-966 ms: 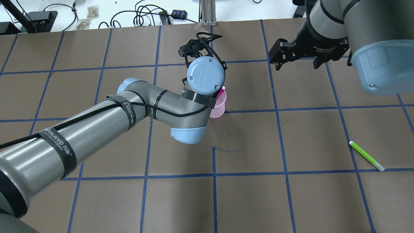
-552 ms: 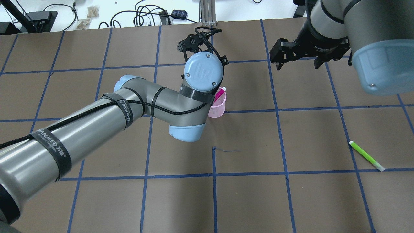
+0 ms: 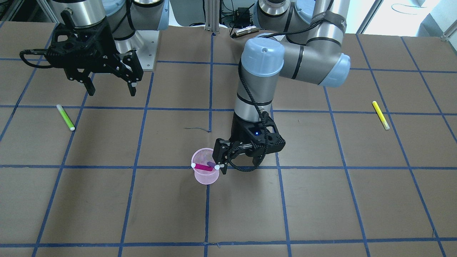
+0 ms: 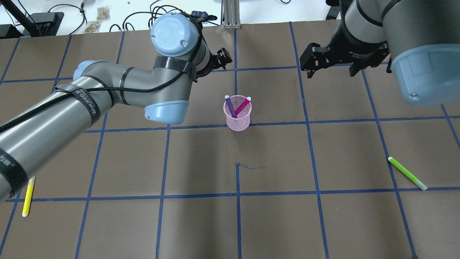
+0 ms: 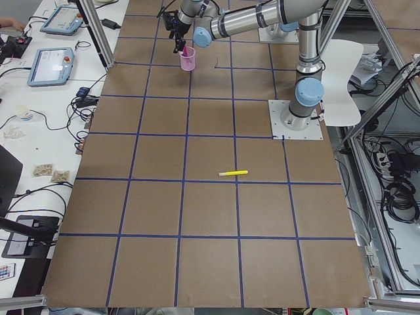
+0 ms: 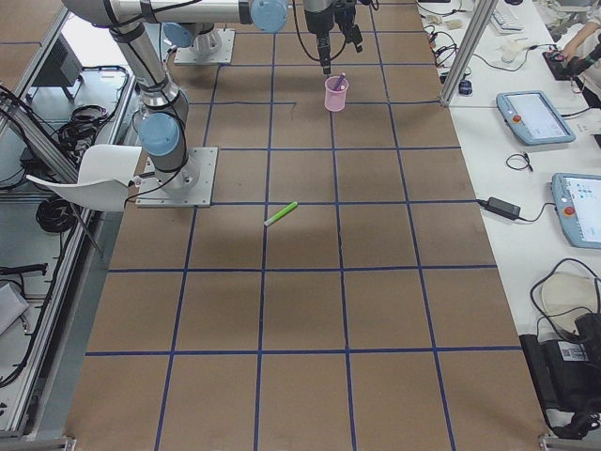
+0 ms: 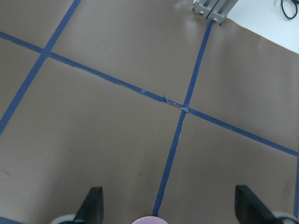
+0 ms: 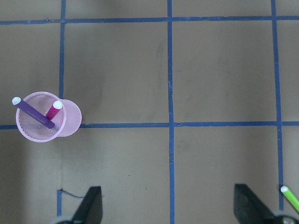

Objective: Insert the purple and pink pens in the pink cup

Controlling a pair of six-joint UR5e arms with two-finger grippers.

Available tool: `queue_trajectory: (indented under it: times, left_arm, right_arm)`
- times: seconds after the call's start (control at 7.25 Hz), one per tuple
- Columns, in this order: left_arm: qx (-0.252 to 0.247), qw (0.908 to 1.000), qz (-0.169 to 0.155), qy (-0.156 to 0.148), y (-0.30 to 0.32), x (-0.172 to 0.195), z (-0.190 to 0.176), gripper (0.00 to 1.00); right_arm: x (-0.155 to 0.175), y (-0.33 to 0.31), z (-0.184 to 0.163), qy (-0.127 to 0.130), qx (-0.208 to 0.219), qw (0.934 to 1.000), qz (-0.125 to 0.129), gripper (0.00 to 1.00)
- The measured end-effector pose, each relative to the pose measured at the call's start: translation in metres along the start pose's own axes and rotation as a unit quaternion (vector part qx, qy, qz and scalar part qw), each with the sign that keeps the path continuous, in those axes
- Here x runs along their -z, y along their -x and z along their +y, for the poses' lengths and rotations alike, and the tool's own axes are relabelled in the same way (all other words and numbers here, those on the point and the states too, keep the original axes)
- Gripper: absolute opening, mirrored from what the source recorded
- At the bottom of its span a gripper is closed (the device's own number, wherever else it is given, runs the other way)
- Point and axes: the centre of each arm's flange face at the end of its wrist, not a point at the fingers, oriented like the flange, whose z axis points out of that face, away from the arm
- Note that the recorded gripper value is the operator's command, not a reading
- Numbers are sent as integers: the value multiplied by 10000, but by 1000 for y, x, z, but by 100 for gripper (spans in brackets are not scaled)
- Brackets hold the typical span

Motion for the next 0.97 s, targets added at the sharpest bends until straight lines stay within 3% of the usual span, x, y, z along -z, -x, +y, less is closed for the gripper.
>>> queue_trajectory:
  times: [0.14, 0.41, 0.69, 0.97]
  left_arm:
    - [-337, 9990, -158, 264, 19, 18, -18, 100]
    - [-1394, 9879, -103, 666, 49, 62, -44, 100]
    - [-1600, 9807, -146, 1116, 89, 100, -52, 100]
    - [-1629, 9748, -410, 1469, 126, 120, -47, 100]
  right_arm:
    - [0, -1, 0, 13, 12, 10000, 12, 100]
    - [0, -2, 0, 14, 24, 10000, 25, 100]
    - [0, -2, -5, -4, 23, 10000, 27, 100]
    - [-3, -5, -32, 198, -4, 9998, 71, 100]
